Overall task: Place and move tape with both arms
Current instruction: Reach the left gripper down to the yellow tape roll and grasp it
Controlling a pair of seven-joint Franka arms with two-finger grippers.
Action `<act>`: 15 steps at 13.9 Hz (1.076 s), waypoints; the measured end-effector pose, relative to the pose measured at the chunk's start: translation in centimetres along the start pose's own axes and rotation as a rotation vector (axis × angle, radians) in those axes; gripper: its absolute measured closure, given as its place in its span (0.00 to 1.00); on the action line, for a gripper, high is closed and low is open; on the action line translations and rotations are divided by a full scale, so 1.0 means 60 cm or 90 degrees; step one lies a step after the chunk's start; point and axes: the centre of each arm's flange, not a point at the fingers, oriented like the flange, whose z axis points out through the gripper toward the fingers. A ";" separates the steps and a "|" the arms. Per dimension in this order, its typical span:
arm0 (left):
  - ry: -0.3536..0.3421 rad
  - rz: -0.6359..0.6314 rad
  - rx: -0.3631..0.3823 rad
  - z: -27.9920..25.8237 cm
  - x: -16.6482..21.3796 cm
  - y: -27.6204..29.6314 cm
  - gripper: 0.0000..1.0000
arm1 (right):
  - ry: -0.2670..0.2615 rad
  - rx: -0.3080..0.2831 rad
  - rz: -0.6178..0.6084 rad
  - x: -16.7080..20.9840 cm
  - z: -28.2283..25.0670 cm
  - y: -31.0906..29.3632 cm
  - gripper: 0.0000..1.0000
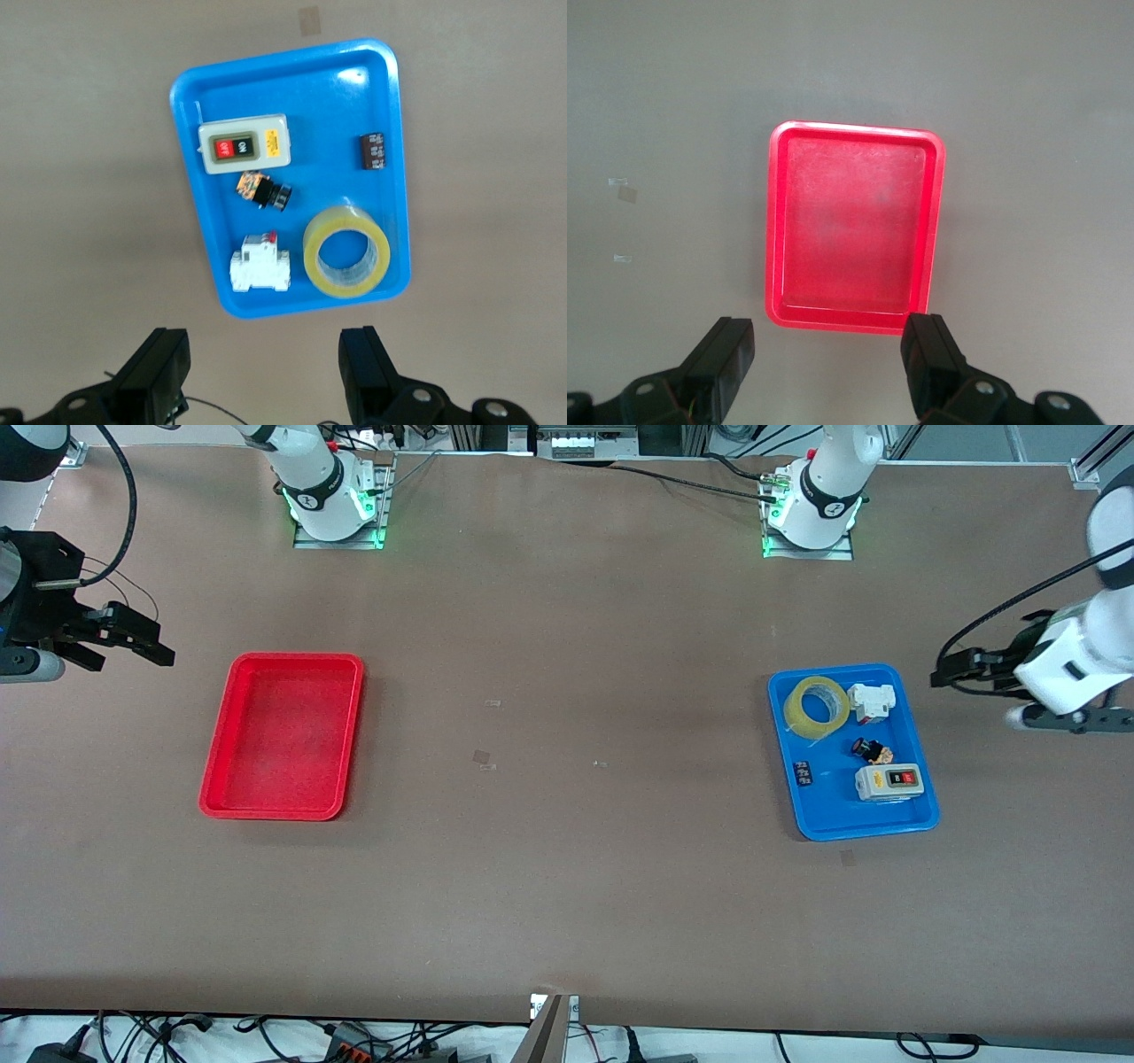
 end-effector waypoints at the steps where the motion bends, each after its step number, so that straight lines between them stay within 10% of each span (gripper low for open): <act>1: 0.004 0.005 0.001 0.040 0.002 0.008 0.00 | 0.000 0.000 0.000 0.000 0.000 0.000 0.00; 15: 0.051 0.100 0.003 0.384 -0.023 0.068 0.00 | 0.000 0.000 -0.007 0.001 0.000 -0.009 0.00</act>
